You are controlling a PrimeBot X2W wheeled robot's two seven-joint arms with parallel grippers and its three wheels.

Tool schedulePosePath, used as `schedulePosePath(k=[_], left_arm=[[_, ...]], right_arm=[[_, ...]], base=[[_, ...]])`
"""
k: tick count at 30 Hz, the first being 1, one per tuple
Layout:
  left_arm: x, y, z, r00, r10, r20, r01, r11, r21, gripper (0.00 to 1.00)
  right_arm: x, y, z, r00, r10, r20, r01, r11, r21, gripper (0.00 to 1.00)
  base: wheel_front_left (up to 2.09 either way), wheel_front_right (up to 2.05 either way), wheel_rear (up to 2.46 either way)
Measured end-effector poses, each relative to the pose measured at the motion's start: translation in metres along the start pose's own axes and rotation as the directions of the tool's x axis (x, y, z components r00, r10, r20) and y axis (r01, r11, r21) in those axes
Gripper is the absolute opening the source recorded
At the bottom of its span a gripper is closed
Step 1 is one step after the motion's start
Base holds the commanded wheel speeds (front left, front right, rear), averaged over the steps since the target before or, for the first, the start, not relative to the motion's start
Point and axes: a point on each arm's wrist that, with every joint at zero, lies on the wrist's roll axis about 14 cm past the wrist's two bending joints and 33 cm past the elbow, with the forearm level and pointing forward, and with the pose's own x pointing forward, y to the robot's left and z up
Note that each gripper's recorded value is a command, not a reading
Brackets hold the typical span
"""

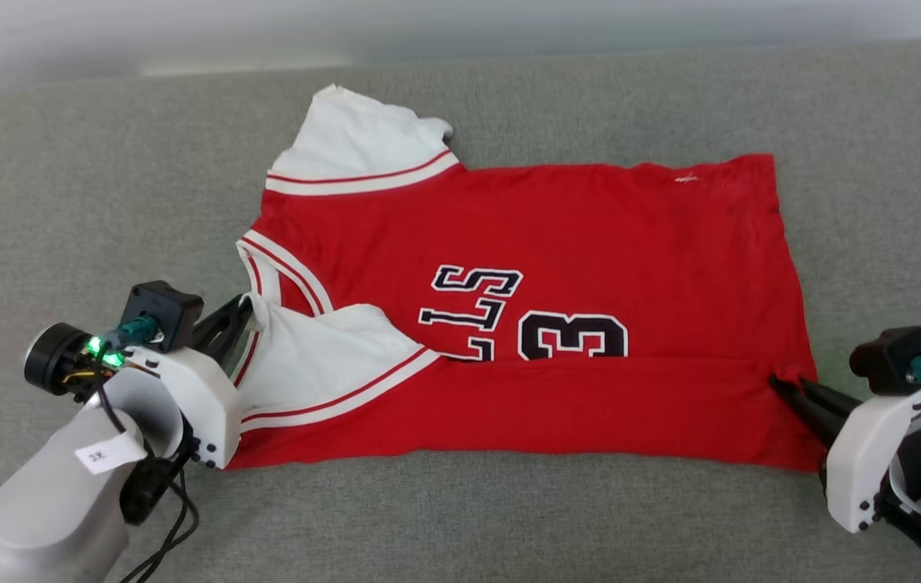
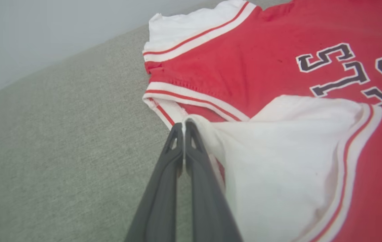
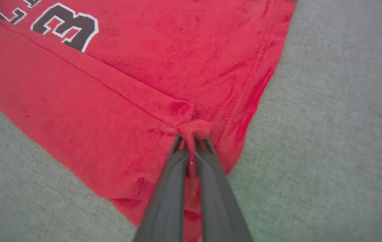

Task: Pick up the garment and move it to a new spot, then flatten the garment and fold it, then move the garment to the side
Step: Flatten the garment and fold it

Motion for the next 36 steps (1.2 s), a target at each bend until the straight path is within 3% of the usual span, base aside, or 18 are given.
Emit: schedulePosePath(k=[8, 9, 10, 11, 12, 23, 28, 31, 32, 36], left_arm=[[0.016, -0.005, -0.051, 0.991, -0.024, -0.135, 0.018, 0.999, -0.039, 0.0], [0.016, -0.007, -0.051, 0.991, -0.024, -0.132, 0.017, 0.999, -0.052, 0.05], [0.016, -0.008, -0.051, 0.991, -0.026, -0.131, 0.019, 0.998, -0.059, 0.47], [0.015, -0.006, -0.05, 0.992, -0.019, -0.124, 0.013, 0.998, -0.055, 1.0], [0.013, -0.003, -0.048, 0.993, -0.015, -0.114, 0.009, 0.999, -0.047, 1.0], [-0.009, 0.033, 0.029, 0.999, 0.04, -0.008, -0.039, 0.995, 0.094, 1.0], [-0.017, 0.033, 0.035, 0.988, 0.026, -0.15, -0.009, 0.994, 0.108, 1.0], [-0.021, 0.015, 0.029, 0.959, -0.039, -0.28, 0.061, 0.996, 0.07, 1.0], [-0.027, 0.003, 0.023, 0.911, -0.099, -0.4, 0.117, 0.993, 0.019, 1.0], [-0.04, -0.009, 0.002, 0.813, -0.164, -0.559, 0.166, 0.985, -0.049, 1.0]], right_arm=[[0.02, -0.002, -0.015, 0.998, 0.006, -0.063, -0.006, 1.0, -0.01, 0.0], [0.02, -0.001, -0.014, 0.998, 0.009, -0.056, -0.009, 1.0, 0.0, 0.01], [0.019, 0.0, -0.012, 0.999, 0.009, -0.047, -0.009, 1.0, 0.006, 0.25], [0.019, 0.0, -0.011, 0.999, 0.009, -0.042, -0.009, 1.0, 0.009, 0.51], [0.017, 0.001, -0.009, 0.999, 0.011, -0.038, -0.01, 1.0, 0.008, 1.0], [-0.006, 0.0, 0.034, 0.994, 0.004, 0.106, 0.001, 0.999, -0.045, 1.0], [-0.009, 0.004, 0.047, 0.991, 0.012, 0.131, -0.005, 0.998, -0.057, 1.0], [-0.01, 0.005, 0.047, 0.992, 0.015, 0.129, -0.008, 0.998, -0.055, 1.0], [-0.01, 0.008, 0.046, 0.992, 0.019, 0.121, -0.013, 0.999, -0.051, 1.0], [-0.012, 0.011, 0.044, 0.994, 0.024, 0.111, -0.019, 0.999, -0.047, 1.0]], base=[[0.0, 0.0, 0.0], [0.0, 0.0, 0.0], [0.0, 0.0, 0.0], [0.0, 0.0, 0.0], [0.0, 0.0, 0.0], [0.0, 0.0, 0.0], [0.0, 0.0, 0.0], [0.0, 0.0, 0.0], [0.0, 0.0, 0.0], [0.0, 0.0, 0.0]])
